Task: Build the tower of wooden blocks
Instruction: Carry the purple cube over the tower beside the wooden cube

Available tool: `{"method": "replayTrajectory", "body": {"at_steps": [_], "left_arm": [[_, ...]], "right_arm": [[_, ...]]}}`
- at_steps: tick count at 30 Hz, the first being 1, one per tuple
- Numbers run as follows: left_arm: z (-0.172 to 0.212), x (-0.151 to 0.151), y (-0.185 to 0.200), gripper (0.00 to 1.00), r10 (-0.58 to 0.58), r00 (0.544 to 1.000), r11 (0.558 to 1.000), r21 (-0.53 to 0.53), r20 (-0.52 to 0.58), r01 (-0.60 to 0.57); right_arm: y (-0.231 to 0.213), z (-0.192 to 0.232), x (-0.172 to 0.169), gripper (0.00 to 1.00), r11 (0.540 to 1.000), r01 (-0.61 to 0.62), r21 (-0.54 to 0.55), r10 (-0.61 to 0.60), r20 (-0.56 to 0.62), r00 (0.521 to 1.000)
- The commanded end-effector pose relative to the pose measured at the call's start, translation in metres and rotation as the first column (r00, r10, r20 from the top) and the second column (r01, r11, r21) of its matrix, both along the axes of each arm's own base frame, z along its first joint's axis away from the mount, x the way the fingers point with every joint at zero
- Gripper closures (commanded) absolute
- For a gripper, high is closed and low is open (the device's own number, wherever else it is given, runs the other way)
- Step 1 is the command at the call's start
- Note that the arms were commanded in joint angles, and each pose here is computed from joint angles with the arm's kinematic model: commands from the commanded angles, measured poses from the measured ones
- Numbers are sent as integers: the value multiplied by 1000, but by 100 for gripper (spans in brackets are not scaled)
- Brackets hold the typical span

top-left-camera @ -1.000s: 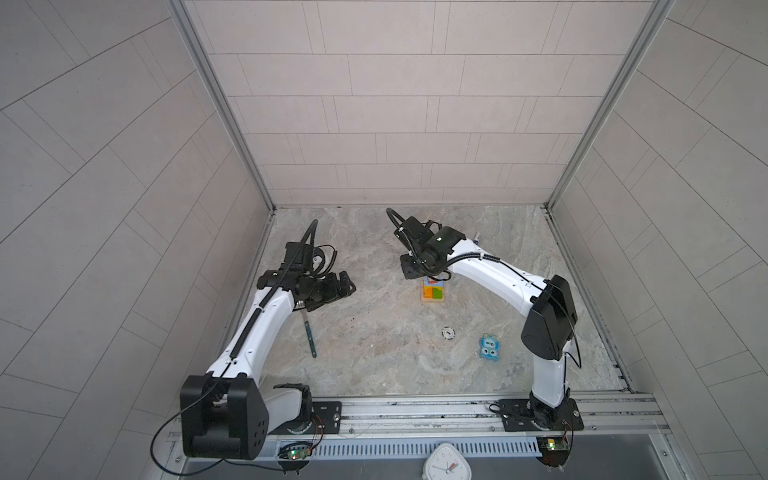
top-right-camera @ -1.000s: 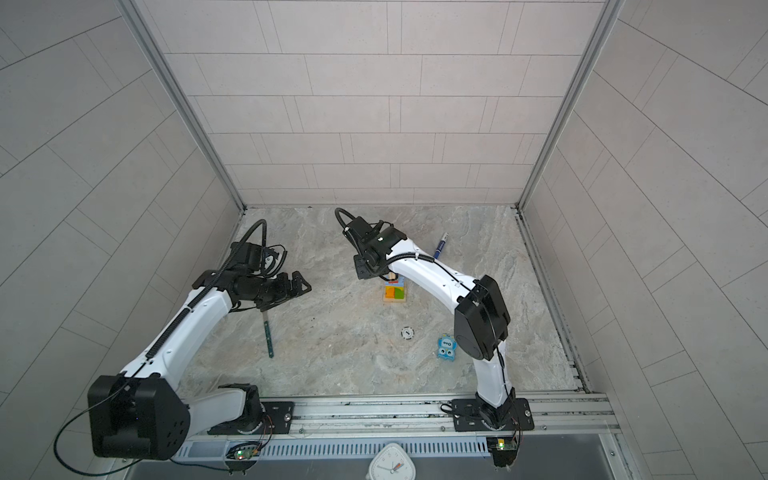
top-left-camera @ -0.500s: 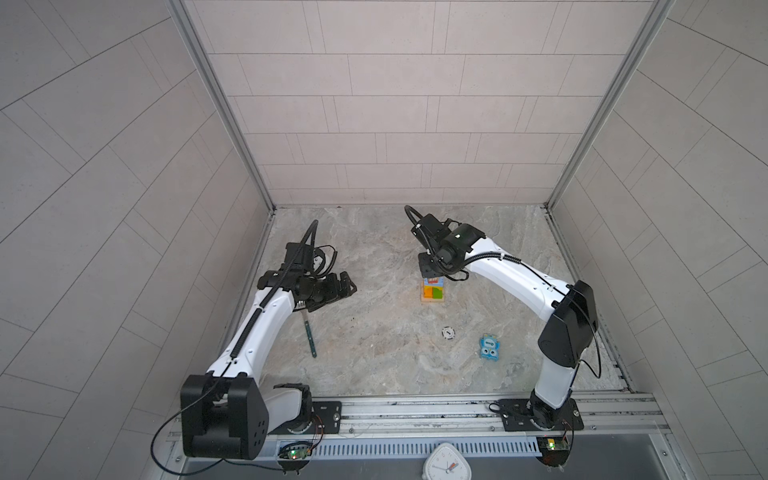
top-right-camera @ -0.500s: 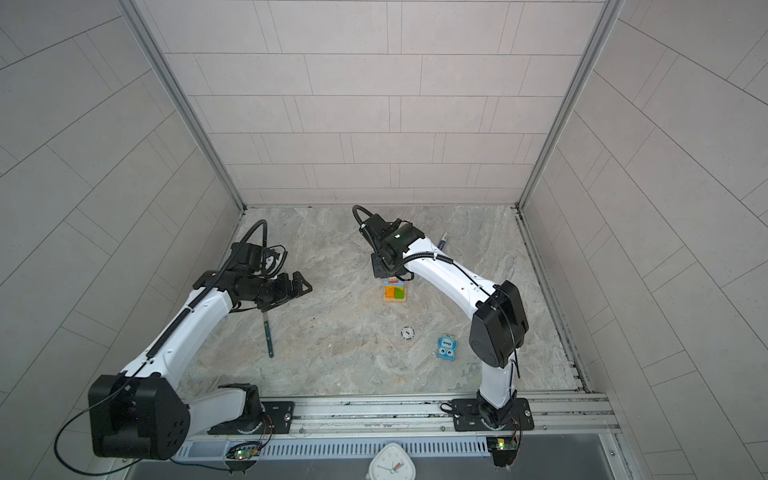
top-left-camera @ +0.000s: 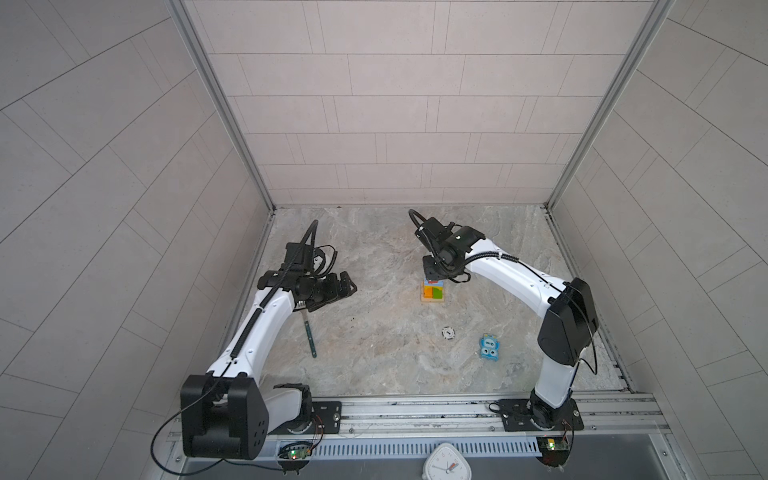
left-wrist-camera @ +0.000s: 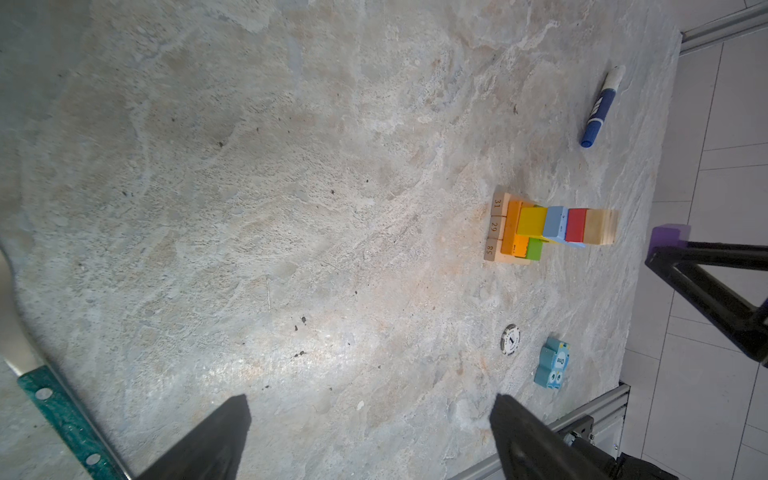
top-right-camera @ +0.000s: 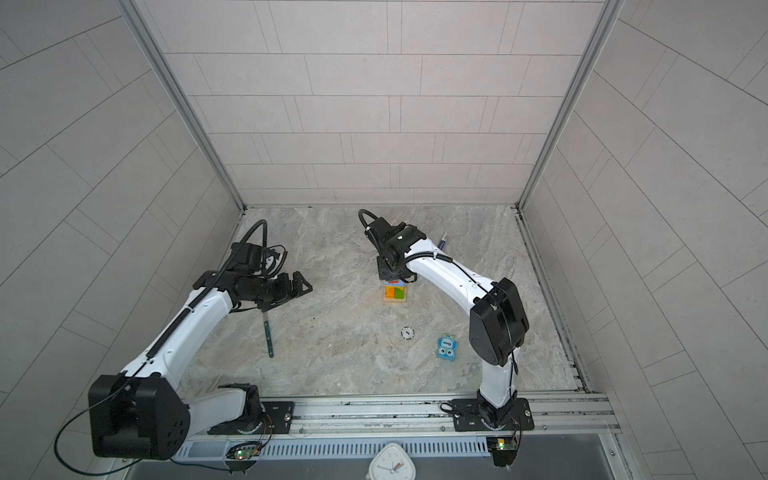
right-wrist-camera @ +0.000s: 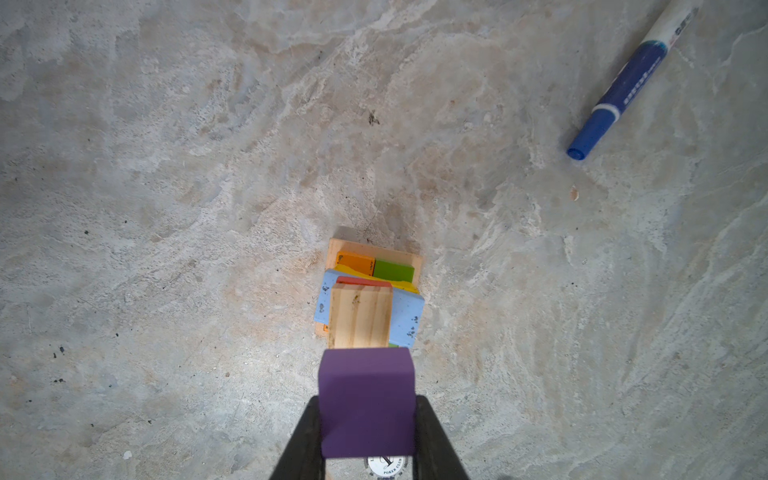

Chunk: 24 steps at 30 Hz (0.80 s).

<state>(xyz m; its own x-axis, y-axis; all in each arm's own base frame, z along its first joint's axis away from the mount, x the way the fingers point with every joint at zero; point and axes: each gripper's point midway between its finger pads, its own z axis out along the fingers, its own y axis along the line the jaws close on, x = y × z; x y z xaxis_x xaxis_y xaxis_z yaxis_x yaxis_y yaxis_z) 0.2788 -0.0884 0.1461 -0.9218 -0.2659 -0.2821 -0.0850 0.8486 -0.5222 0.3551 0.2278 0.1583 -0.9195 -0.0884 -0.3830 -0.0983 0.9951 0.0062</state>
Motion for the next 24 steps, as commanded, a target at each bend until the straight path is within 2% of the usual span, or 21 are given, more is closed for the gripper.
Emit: {"method": "replayTrajectory", "body": {"at_steps": [1, 24], "left_arm": [[-1, -2, 1, 3, 2, 1000, 1000, -4, -2, -2], [-3, -2, 0, 3, 1, 1000, 1000, -7, -8, -1]], "right_arm": [[0, -8, 4, 79, 1000, 19, -5, -19, -4, 1000], [-2, -27, 11, 79, 999, 32, -23, -33, -23, 999]]}}
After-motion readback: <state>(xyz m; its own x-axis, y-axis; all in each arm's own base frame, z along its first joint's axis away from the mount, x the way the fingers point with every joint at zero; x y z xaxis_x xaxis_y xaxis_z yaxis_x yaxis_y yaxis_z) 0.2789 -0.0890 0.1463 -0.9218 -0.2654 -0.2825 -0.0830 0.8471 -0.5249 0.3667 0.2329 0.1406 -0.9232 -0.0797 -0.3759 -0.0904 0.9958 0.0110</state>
